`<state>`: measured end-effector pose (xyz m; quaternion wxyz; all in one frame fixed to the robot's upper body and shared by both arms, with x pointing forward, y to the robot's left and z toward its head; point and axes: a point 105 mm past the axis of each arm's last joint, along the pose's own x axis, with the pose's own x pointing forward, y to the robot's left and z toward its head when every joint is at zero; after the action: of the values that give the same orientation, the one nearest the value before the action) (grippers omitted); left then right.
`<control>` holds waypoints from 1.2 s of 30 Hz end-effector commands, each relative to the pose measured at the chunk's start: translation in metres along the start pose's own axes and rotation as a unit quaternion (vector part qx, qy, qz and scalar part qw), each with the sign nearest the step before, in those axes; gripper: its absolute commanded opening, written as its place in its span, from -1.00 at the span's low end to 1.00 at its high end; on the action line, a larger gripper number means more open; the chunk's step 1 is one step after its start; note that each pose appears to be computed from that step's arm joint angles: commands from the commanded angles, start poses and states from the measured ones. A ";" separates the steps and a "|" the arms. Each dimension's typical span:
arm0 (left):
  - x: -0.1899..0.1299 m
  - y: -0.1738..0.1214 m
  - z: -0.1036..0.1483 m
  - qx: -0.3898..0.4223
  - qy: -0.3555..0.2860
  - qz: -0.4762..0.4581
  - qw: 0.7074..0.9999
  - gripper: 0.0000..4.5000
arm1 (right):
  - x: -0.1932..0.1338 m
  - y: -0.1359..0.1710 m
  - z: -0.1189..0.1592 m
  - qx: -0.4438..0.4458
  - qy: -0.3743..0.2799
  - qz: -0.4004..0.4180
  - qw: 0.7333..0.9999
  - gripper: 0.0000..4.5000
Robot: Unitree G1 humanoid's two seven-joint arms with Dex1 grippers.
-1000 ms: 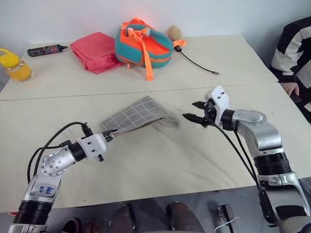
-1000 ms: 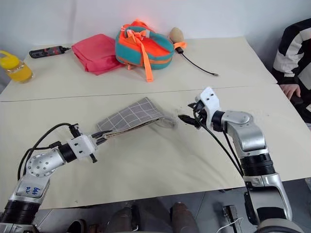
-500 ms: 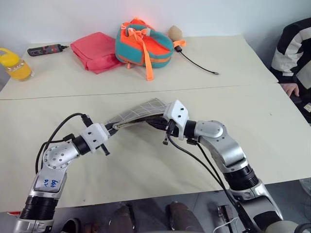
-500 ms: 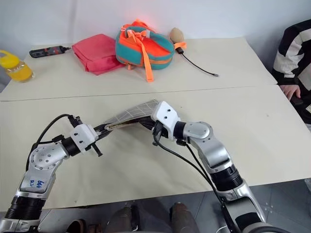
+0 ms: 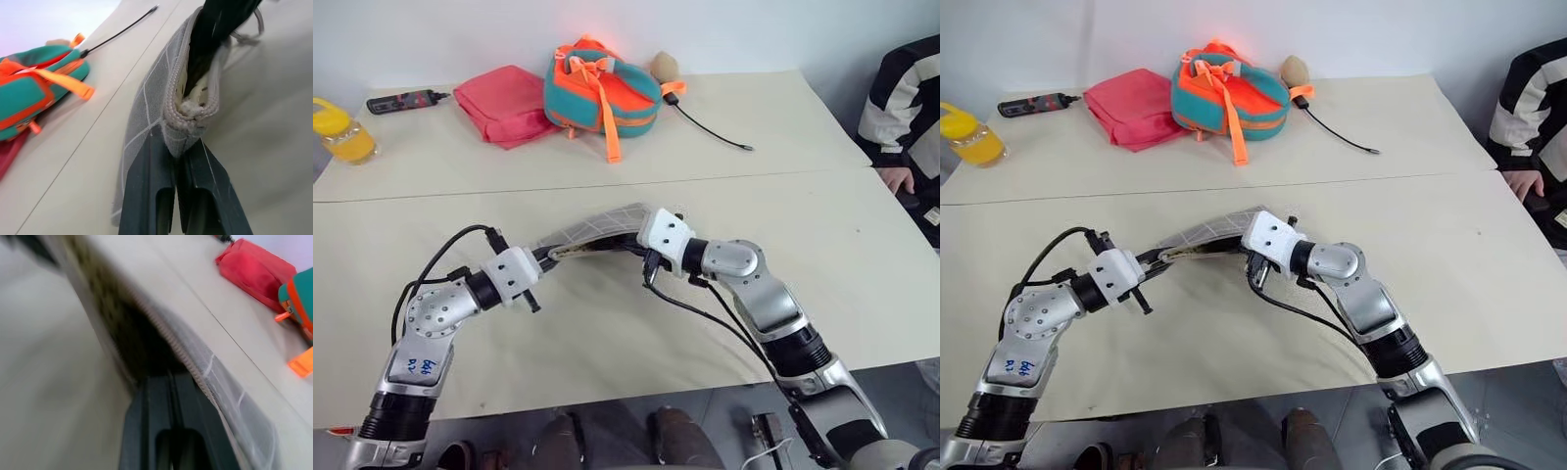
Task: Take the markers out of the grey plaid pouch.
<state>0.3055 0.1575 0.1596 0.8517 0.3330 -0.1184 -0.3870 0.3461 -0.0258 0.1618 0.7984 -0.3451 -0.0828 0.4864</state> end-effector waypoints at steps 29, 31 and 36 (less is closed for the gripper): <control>0.012 0.001 0.033 -0.072 -0.072 -0.008 0.995 -1.00 | -0.006 -0.015 0.002 -0.110 0.031 0.015 0.993 0.58; 0.013 0.003 0.034 -0.092 -0.075 -0.008 0.993 -1.00 | -0.010 -0.019 0.006 -0.119 0.032 0.022 0.992 0.25; 0.016 0.003 0.031 -0.152 -0.066 -0.017 0.986 -1.00 | -0.017 -0.020 0.017 -0.151 0.042 0.071 0.985 -0.34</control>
<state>0.3077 0.1372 0.1651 0.8791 0.1873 -0.0792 -0.4311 0.3517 -0.0427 0.1727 0.7183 -0.4778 -0.0718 0.5005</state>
